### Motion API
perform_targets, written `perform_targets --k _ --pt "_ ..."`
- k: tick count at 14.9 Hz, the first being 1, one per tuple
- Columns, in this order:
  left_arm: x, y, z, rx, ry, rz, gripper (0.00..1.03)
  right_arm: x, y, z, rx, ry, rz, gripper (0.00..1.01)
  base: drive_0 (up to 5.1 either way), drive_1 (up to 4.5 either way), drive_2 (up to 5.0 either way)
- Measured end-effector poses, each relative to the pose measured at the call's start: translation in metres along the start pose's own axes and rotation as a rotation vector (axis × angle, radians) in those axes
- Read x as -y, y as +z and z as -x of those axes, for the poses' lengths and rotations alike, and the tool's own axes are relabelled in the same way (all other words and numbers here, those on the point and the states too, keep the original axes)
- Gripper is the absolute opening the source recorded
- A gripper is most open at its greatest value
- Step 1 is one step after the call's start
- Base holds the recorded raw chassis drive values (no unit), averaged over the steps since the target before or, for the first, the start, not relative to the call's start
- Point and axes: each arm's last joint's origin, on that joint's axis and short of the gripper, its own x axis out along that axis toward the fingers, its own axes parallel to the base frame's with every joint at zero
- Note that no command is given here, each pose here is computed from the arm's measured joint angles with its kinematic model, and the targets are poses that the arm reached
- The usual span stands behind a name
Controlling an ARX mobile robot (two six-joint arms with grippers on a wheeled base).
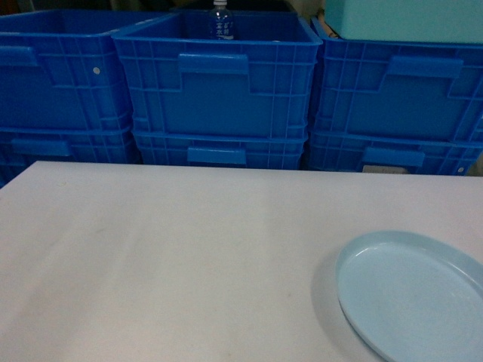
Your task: Place blue tray on left shelf second layer neatly
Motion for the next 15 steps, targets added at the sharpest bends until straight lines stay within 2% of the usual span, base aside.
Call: perform_targets --k 11,12,13,15 --pt "0.0 0.0 0.0 0.0 -0.001 0.0 0.98 0.0 0.0 0.0 0.0 0.0 0.0 0.98 0.0 0.0 0.0" --pt "0.0 0.0 0.0 0.0 0.0 0.0 0.98 0.001 -0.004 0.0 -0.039 0.012 -0.019 0.98 0.0 0.0 0.0" --pt "0.0 0.0 0.0 0.0 0.0 0.0 0.98 0.002 0.008 -0.018 -0.066 0.055 -0.122 0.98 0.0 0.0 0.0" --pt "0.0 0.0 0.0 0.0 0.0 0.0 0.98 0.003 0.035 -0.043 -0.063 0.1 -0.201 0.98 0.0 0.0 0.0"
